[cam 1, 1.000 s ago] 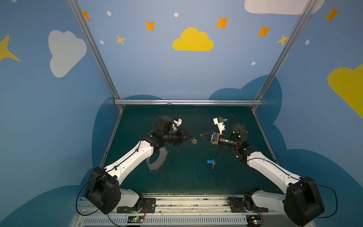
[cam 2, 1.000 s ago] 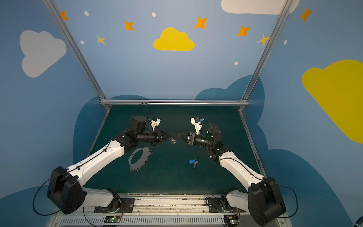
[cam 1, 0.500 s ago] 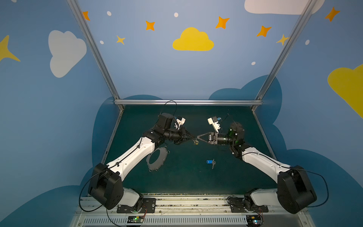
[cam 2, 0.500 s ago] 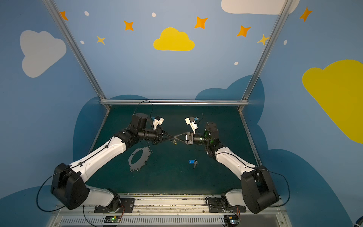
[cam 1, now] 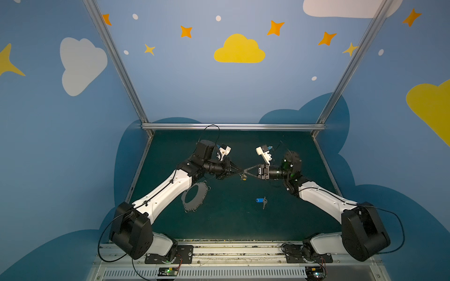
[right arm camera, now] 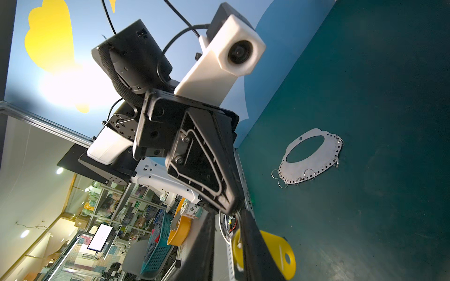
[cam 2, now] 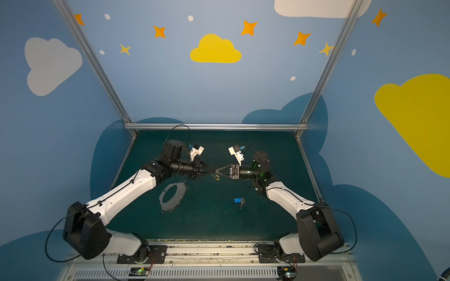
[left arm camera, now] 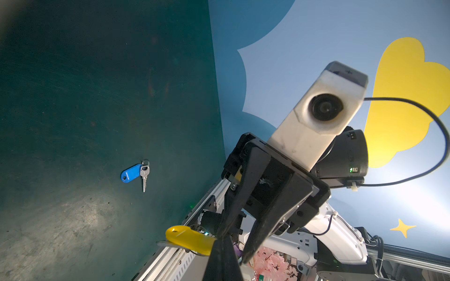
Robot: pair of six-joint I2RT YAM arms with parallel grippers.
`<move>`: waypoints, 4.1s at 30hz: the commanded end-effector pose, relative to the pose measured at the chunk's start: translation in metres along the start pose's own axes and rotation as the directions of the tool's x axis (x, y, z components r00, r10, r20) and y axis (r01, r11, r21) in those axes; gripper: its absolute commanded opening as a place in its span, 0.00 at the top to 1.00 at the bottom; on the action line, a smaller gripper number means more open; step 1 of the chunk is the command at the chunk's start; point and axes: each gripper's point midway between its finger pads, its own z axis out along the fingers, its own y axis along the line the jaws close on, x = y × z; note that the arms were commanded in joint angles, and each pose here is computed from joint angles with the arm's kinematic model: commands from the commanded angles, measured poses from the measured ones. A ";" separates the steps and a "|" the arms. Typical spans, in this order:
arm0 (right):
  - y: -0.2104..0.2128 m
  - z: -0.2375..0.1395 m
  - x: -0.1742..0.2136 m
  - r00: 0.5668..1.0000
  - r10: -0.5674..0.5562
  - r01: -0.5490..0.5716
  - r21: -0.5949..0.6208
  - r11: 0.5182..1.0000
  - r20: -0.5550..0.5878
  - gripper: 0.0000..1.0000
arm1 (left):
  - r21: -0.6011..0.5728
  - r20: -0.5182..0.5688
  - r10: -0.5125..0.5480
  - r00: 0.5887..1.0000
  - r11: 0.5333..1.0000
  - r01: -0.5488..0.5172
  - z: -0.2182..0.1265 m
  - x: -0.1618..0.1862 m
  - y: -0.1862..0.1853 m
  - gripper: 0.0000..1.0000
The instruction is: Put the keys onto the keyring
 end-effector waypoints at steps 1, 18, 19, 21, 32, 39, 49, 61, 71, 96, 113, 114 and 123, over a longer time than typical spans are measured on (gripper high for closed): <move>0.009 0.003 -0.001 0.999 -0.039 0.038 -0.033 0.999 -0.020 0.79 | 0.020 0.005 0.044 0.999 0.999 -0.044 -0.004 -0.005 -0.012 0.96; 0.011 0.003 -0.002 0.999 -0.049 0.049 -0.022 0.999 -0.017 0.97 | 0.016 0.009 0.050 0.999 0.999 -0.050 -0.006 -0.005 -0.013 0.96; 0.010 0.003 -0.002 0.999 -0.046 0.046 -0.016 0.999 -0.014 0.98 | 0.012 0.015 0.049 0.999 0.999 -0.049 -0.006 -0.006 -0.013 0.94; 0.008 0.003 -0.002 0.999 -0.040 0.040 -0.007 0.999 -0.005 0.99 | 0.001 0.039 0.047 0.998 0.999 -0.047 -0.008 -0.010 -0.012 0.87; 0.004 -0.005 -0.029 0.984 -0.034 0.024 0.063 0.998 0.177 1.00 | -0.004 0.297 0.019 0.955 1.000 -0.018 -0.047 -0.022 0.000 0.60; 0.015 -0.001 -0.041 0.968 -0.045 0.039 0.027 0.999 0.248 1.00 | 0.040 0.328 0.033 0.944 0.998 -0.049 -0.044 -0.014 -0.006 0.61; 0.013 0.018 -0.029 0.972 -0.019 0.019 0.000 1.000 0.233 1.00 | 0.053 0.321 0.068 0.945 0.995 -0.090 -0.034 -0.016 -0.015 0.69; 0.011 0.024 -0.026 0.976 -0.010 0.012 -0.009 1.000 0.218 1.00 | 0.051 0.336 0.100 0.937 0.991 -0.124 -0.037 -0.016 -0.023 0.90; -0.024 0.009 -0.008 0.987 -0.018 -0.010 0.177 0.984 0.157 0.66 | -0.166 0.263 0.159 0.952 0.979 -0.118 -0.042 -0.017 -0.005 0.96; -0.025 0.002 0.026 0.999 -0.045 0.040 0.205 0.978 0.021 0.67 | -0.319 -0.050 0.029 0.998 0.947 -0.043 -0.014 0.001 0.032 0.96; -0.045 0.004 0.016 0.974 -0.215 0.159 0.474 0.866 0.066 0.66 | -0.256 -0.091 -0.008 0.996 0.966 -0.016 -0.007 0.013 0.028 0.96; -0.044 0.005 0.014 0.974 -0.216 0.158 0.471 0.868 0.070 0.66 | -0.257 -0.097 -0.012 0.995 0.966 -0.014 -0.006 0.015 0.029 0.96; -0.048 0.005 0.010 0.975 -0.204 0.137 0.482 0.866 0.088 0.75 | -0.247 -0.127 -0.037 0.991 0.969 0.004 0.004 0.022 0.036 0.96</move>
